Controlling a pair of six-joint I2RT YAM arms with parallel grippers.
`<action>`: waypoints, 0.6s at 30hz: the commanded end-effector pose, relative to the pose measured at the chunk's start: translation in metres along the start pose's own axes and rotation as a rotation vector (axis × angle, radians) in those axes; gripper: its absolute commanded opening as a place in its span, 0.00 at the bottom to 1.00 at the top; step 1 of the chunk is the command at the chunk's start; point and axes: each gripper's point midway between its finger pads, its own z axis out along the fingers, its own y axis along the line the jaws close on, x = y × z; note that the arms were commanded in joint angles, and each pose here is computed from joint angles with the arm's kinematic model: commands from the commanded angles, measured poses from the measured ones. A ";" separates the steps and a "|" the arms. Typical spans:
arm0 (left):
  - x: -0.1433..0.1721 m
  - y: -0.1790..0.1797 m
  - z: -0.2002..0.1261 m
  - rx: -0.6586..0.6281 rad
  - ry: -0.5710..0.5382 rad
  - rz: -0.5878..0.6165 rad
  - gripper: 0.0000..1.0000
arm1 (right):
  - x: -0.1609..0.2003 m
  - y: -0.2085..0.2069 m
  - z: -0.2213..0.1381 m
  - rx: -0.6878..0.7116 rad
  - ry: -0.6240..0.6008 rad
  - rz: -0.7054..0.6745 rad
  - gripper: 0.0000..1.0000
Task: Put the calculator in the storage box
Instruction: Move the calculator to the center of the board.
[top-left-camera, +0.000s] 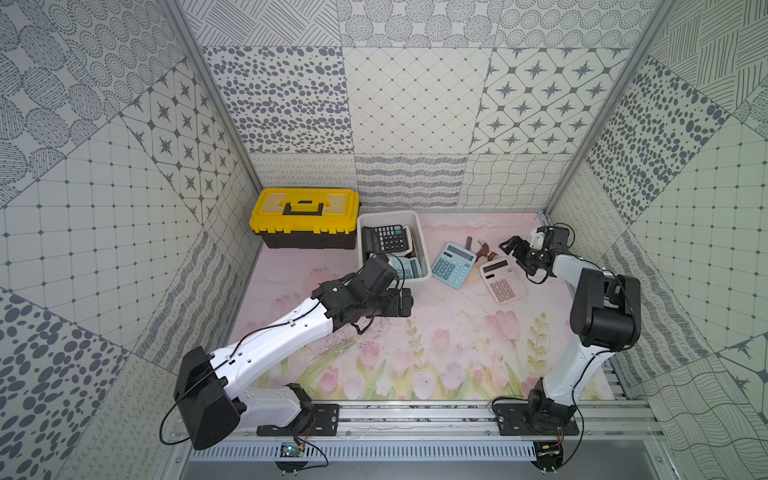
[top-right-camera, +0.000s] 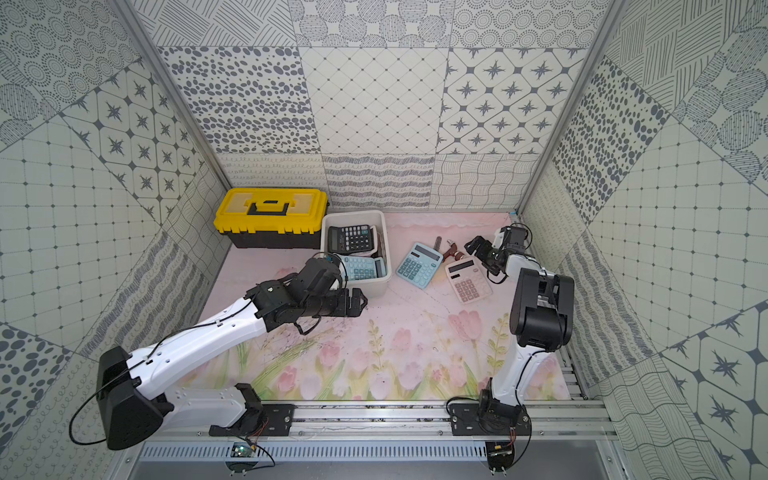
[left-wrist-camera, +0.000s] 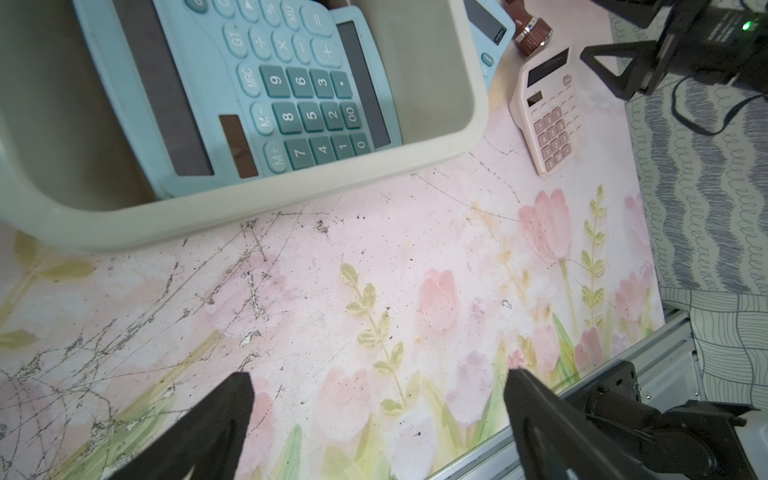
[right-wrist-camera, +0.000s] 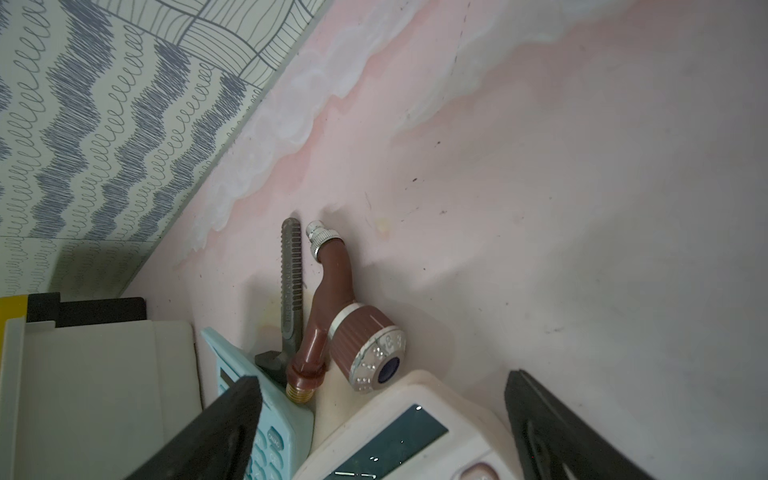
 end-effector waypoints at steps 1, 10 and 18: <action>-0.022 -0.004 -0.018 0.051 -0.162 -0.051 1.00 | 0.005 0.004 0.005 -0.045 0.033 -0.024 0.97; -0.027 0.004 -0.031 0.042 -0.228 -0.063 1.00 | 0.048 -0.003 0.004 -0.061 0.106 0.000 0.97; -0.023 0.000 -0.022 0.052 -0.197 -0.077 1.00 | 0.087 0.009 -0.017 -0.094 0.181 -0.031 0.97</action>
